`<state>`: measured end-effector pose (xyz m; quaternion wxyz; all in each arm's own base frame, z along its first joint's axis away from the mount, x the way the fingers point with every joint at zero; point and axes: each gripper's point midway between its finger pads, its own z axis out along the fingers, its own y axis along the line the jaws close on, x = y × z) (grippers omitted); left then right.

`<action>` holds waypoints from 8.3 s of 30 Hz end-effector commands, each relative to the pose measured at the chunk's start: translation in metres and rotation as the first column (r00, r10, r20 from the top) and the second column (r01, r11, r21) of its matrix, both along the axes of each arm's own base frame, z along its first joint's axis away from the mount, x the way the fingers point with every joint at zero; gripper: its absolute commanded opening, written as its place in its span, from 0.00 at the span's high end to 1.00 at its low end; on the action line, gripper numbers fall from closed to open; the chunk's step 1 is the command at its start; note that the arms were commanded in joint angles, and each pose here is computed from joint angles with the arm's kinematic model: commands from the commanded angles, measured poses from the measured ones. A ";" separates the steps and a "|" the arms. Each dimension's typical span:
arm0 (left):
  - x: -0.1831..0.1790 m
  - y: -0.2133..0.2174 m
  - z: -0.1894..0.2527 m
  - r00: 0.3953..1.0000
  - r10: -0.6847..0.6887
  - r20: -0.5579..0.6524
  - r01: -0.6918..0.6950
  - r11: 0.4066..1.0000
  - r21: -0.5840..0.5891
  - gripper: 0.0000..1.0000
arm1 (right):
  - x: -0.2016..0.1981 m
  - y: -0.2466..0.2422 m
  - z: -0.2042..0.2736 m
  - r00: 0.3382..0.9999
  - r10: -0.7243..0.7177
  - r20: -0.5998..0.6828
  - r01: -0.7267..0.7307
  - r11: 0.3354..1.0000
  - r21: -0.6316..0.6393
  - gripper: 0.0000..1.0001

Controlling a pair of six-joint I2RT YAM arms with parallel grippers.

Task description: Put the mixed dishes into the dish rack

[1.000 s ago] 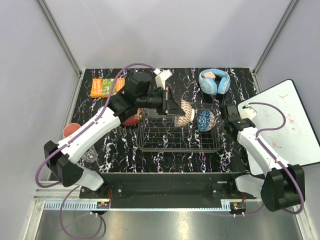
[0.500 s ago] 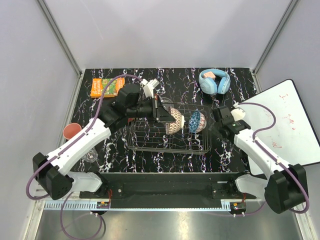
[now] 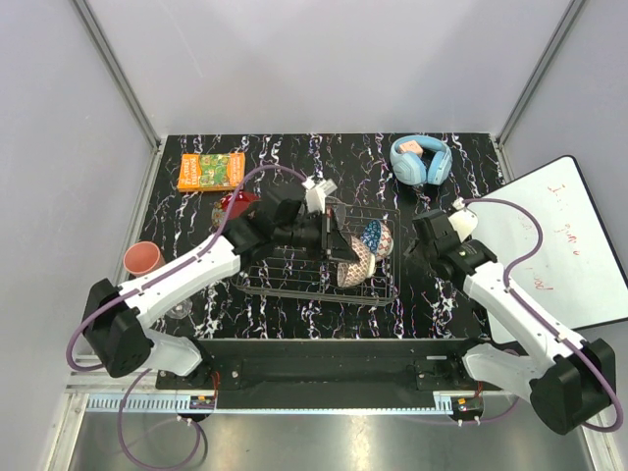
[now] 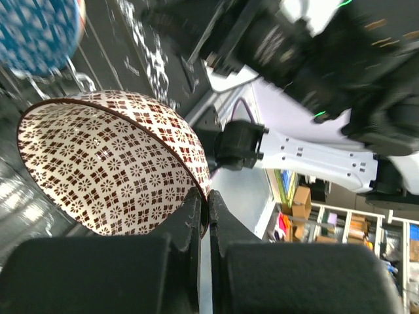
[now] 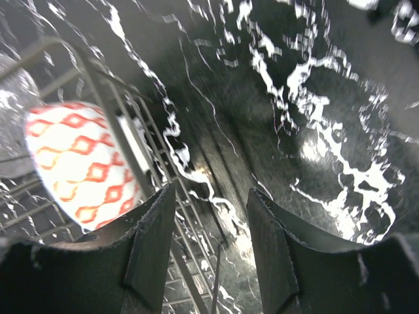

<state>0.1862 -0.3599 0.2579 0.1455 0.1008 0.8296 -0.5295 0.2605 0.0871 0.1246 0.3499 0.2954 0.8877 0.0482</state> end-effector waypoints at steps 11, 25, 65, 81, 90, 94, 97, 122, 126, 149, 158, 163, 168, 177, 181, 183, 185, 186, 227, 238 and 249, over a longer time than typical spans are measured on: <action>-0.018 -0.064 0.030 0.993 -0.118 -0.028 0.111 0.976 -0.186 1.00 | 0.011 -0.012 0.029 0.995 0.020 0.100 -0.012 0.997 -0.081 0.43; 0.002 -0.092 0.029 0.990 -0.131 -0.050 0.117 0.969 -0.217 1.00 | 0.003 -0.024 0.032 0.990 0.037 0.137 -0.020 0.992 -0.128 0.42; -0.004 -0.085 -0.048 0.980 -0.117 -0.158 0.106 0.991 -0.076 0.20 | -0.007 -0.031 0.034 0.981 0.049 0.186 -0.025 0.992 -0.127 0.41; -0.009 -0.060 0.025 0.924 -0.363 0.119 0.375 0.920 -0.113 0.01 | 0.006 -0.027 0.067 0.968 0.073 0.240 -0.040 0.990 -0.138 0.41; 0.133 0.075 0.039 0.895 -0.260 0.363 0.128 0.928 0.349 0.01 | 0.027 -0.017 0.112 0.945 0.116 0.306 -0.072 0.986 -0.153 0.41; 0.173 0.159 0.008 0.908 -0.148 0.392 -0.111 0.817 0.566 0.01 | 0.049 -0.003 0.123 0.937 0.157 0.313 -0.109 0.980 -0.167 0.40; 0.181 0.201 -0.014 0.898 -0.096 0.429 -0.212 0.761 0.613 0.01 | 0.072 0.016 0.133 0.926 0.197 0.323 -0.152 0.976 -0.158 0.39; 0.151 0.245 -0.129 0.904 0.059 0.424 -0.327 0.735 0.594 0.01 | 0.174 0.091 0.140 0.893 0.313 0.323 -0.327 0.945 -0.009 0.38; 0.135 0.235 -0.139 0.912 0.022 0.410 -0.271 0.782 0.561 0.04 | 0.192 0.102 0.130 0.894 0.326 0.308 -0.346 0.938 0.010 0.38; 0.020 0.184 -0.132 0.940 -0.235 0.246 0.069 0.841 0.537 0.01 | 0.238 0.155 -0.015 0.875 0.480 0.056 -0.476 0.836 0.275 0.41; 0.071 0.199 -0.091 0.928 -0.144 0.343 -0.078 0.825 0.560 0.01 | 0.221 0.157 -0.055 0.854 0.519 -0.030 -0.484 0.815 0.318 0.41; 0.109 0.203 -0.038 0.885 -0.099 0.455 -0.179 0.830 0.528 0.01 | 0.215 0.162 -0.075 0.844 0.533 -0.068 -0.476 0.801 0.364 0.42; 0.144 0.204 -0.028 0.884 -0.057 0.463 -0.220 0.825 0.521 0.01 | 0.210 0.165 -0.091 0.832 0.547 -0.097 -0.474 0.791 0.387 0.43; 0.133 0.208 -0.057 0.913 -0.028 0.408 -0.208 0.827 0.523 0.01 | 0.202 0.173 -0.120 0.809 0.570 -0.143 -0.460 0.766 0.449 0.47; 0.128 0.214 -0.058 0.908 -0.016 0.419 -0.225 0.823 0.521 0.01 | 0.200 0.173 -0.132 0.806 0.567 -0.167 -0.447 0.769 0.457 0.54; 0.127 0.215 -0.059 0.908 -0.011 0.420 -0.230 0.823 0.519 0.01 | 0.199 0.171 -0.140 0.807 0.562 -0.183 -0.438 0.777 0.452 0.62; 0.124 0.216 -0.058 0.906 -0.011 0.424 -0.231 0.825 0.515 0.01 | 0.198 0.170 -0.145 0.805 0.560 -0.193 -0.436 0.781 0.446 0.65; 0.123 0.216 -0.058 0.905 -0.012 0.425 -0.232 0.824 0.517 0.01 | 0.197 0.168 -0.149 0.806 0.557 -0.201 -0.432 0.785 0.443 0.67; 0.061 0.246 -0.063 0.928 -0.105 0.356 -0.149 0.772 0.617 0.01 | 0.161 0.102 0.223 0.531 0.735 0.422 -0.389 0.654 -0.649 1.00; 0.060 0.247 -0.067 0.934 -0.094 0.343 -0.150 0.770 0.620 0.01 | 0.093 0.089 0.210 0.215 0.948 0.233 -0.266 0.287 -0.920 1.00; 0.061 0.247 -0.076 0.943 -0.078 0.322 -0.150 0.767 0.624 0.01 | 0.065 0.102 0.174 0.029 1.000 0.003 -0.290 0.011 -0.957 1.00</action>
